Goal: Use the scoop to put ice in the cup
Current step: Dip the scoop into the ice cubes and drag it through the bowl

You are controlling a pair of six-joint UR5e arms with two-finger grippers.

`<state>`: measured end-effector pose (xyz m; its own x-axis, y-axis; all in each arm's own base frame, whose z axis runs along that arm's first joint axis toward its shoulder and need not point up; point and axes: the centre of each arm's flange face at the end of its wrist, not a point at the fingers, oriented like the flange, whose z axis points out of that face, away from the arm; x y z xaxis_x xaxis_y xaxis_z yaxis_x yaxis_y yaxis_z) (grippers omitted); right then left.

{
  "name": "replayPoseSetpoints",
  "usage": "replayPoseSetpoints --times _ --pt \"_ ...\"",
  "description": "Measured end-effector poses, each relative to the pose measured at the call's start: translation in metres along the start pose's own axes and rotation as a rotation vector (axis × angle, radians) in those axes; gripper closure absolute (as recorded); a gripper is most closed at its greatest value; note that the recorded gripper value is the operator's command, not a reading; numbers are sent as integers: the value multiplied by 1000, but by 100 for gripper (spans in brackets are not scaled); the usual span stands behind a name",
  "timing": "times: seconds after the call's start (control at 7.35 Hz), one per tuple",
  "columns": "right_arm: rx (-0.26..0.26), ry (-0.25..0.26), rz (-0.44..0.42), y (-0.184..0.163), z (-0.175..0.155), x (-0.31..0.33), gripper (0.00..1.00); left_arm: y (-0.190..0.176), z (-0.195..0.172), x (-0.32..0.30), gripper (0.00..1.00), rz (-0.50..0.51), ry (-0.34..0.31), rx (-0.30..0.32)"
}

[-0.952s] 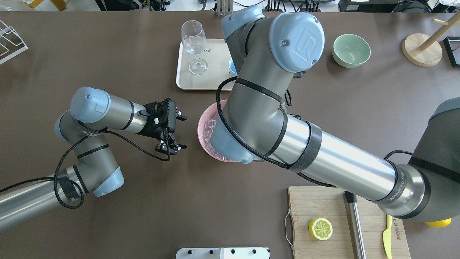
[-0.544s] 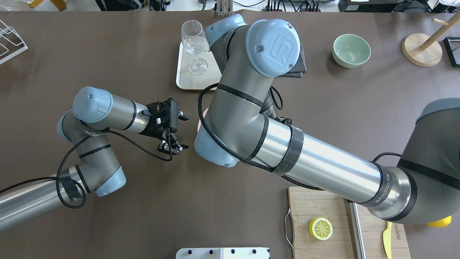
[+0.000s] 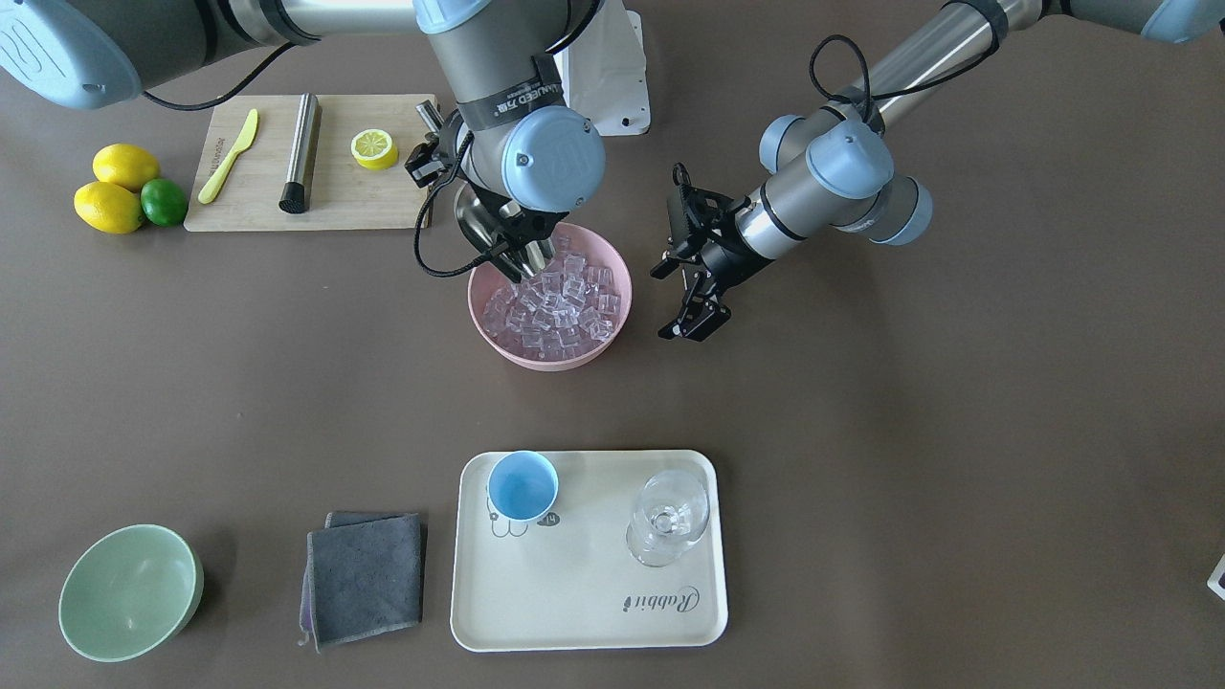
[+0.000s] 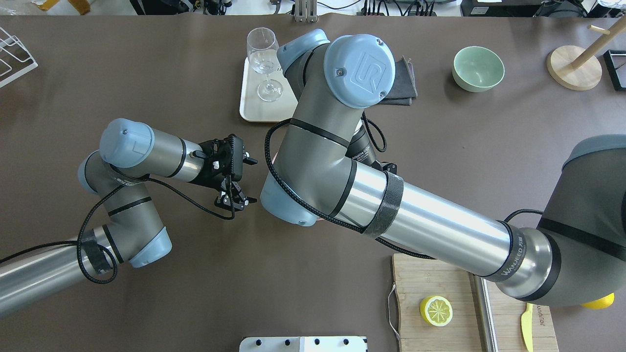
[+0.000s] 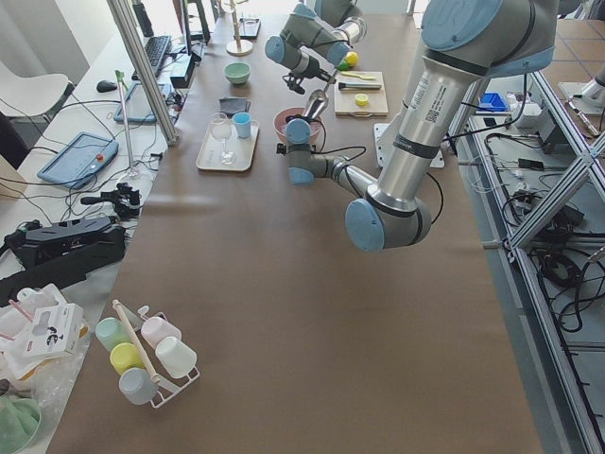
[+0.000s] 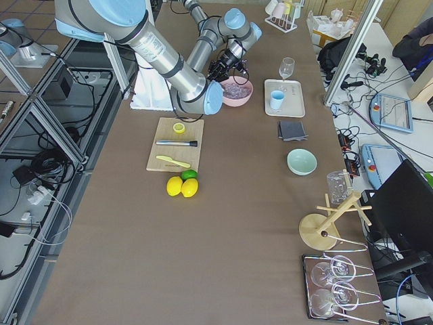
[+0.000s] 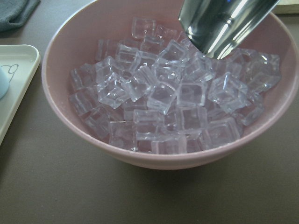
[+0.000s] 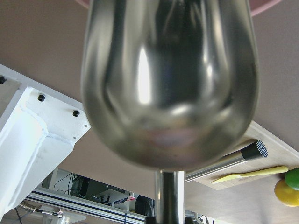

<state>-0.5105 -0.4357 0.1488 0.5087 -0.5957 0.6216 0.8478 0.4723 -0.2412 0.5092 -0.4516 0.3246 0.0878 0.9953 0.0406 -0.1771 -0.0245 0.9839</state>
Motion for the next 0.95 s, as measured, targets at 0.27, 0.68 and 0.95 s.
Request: replayPoseSetpoints --times 0.27,0.68,0.95 --pt "-16 13 5 -7 -4 -5 100 0 1 1 2 1 2 1" --pt "-25 37 -9 -24 2 -9 100 0 1 2 2 1 3 0" --pt "-16 44 -21 -40 8 -5 100 1 1 1 2 0 -4 -1"
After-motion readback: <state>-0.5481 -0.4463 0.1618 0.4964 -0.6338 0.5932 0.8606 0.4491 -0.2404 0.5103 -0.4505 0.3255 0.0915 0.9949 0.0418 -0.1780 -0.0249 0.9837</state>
